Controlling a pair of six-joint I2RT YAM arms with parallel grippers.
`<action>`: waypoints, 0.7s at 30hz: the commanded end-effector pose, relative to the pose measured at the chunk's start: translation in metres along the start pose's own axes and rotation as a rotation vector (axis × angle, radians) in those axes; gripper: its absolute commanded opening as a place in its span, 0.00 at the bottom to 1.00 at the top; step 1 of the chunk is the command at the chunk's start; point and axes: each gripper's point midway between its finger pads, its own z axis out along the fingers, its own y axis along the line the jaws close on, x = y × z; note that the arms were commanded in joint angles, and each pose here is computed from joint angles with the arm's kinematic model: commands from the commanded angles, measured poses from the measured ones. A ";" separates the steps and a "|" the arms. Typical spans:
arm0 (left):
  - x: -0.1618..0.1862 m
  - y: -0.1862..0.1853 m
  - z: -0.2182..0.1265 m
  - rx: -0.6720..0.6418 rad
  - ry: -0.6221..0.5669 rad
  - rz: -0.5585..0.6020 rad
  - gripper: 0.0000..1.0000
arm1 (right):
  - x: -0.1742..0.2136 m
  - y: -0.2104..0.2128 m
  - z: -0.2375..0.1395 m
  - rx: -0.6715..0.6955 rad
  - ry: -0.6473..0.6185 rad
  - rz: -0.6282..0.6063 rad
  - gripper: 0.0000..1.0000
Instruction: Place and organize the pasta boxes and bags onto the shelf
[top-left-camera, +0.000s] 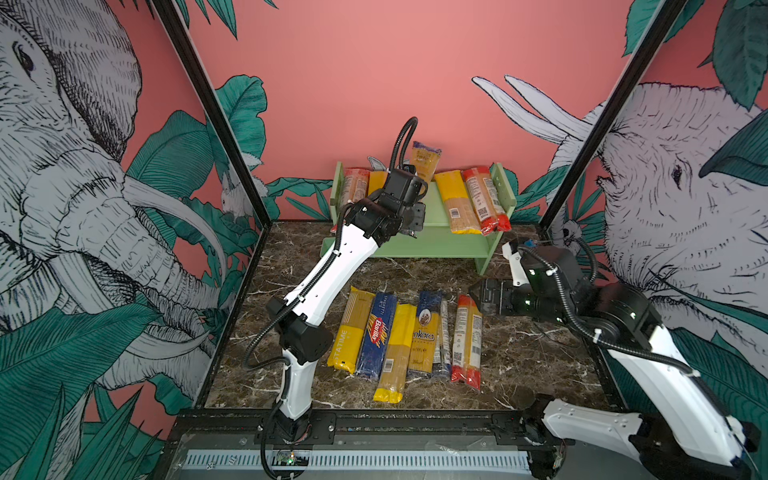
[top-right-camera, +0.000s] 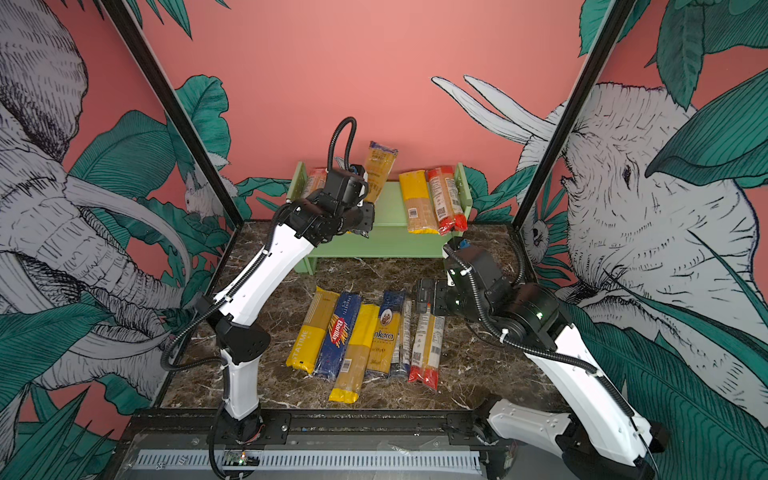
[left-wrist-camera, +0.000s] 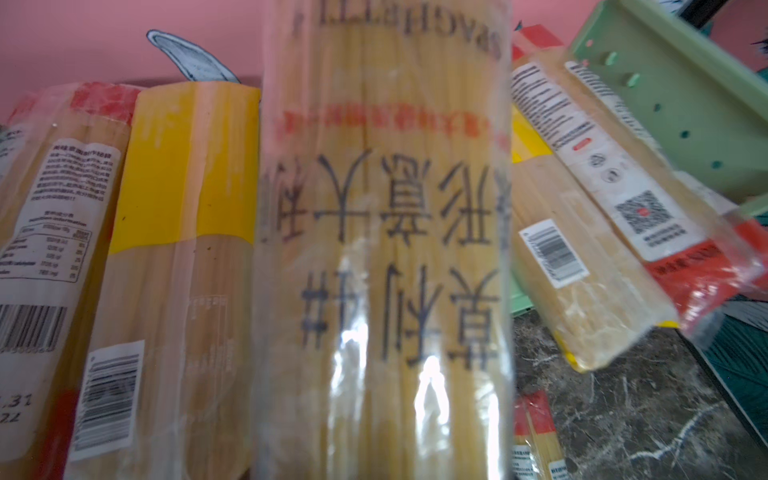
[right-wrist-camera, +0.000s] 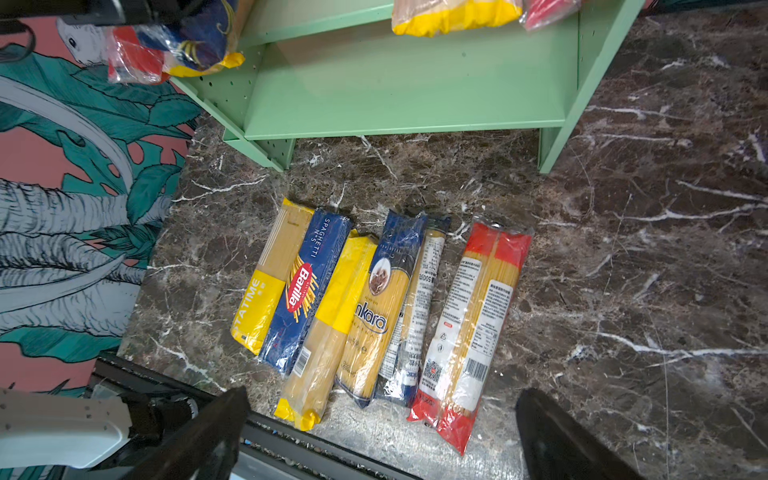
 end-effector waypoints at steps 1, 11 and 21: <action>-0.081 0.020 -0.040 0.008 -0.274 -0.164 0.00 | -0.015 0.003 0.002 0.010 -0.039 -0.038 0.99; -0.085 0.015 0.001 0.059 -0.275 -0.246 0.00 | -0.025 -0.002 0.027 0.009 -0.003 -0.015 0.99; -0.085 0.011 0.012 0.080 -0.271 -0.283 0.00 | -0.034 -0.021 0.037 0.018 0.006 0.049 0.99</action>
